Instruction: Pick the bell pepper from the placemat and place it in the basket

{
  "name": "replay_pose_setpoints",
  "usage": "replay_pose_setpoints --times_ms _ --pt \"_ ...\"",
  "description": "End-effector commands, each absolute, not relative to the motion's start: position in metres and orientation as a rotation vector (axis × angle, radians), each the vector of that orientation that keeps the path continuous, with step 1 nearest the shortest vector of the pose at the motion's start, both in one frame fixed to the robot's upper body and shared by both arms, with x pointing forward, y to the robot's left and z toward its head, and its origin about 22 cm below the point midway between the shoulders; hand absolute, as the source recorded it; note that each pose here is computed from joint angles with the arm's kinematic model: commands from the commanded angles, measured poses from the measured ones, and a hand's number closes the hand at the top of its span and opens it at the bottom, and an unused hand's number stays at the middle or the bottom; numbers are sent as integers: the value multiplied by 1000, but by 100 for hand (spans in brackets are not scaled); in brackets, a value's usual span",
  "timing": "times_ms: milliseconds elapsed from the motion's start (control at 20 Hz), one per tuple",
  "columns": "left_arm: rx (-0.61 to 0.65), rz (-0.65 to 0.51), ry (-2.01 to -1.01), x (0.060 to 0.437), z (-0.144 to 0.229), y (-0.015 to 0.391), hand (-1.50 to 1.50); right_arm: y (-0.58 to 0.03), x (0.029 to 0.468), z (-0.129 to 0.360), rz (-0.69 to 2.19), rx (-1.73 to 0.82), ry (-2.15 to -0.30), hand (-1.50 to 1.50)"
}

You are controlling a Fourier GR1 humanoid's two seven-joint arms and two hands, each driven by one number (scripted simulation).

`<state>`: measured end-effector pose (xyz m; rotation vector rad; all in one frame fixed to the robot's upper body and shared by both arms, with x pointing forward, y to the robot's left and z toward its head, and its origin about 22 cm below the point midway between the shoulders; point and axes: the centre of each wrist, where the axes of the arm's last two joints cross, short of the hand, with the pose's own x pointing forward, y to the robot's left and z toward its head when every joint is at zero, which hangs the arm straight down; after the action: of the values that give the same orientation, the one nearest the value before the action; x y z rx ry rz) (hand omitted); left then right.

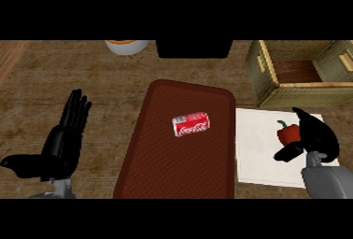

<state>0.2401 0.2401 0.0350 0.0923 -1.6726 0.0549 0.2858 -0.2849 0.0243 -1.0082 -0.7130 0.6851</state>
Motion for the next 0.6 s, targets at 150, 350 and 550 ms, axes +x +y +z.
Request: replay_pose_setpoints --times_ms 150,350,550 --pt "97 35 -1674 239 16 229 0 -285 282 9 867 -983 -704 150" --pt "94 54 -1673 248 41 238 0 -287 278 5 879 -1002 -709 150" --pt "82 44 -1664 250 40 239 0 -301 281 18 916 -1017 -729 150"
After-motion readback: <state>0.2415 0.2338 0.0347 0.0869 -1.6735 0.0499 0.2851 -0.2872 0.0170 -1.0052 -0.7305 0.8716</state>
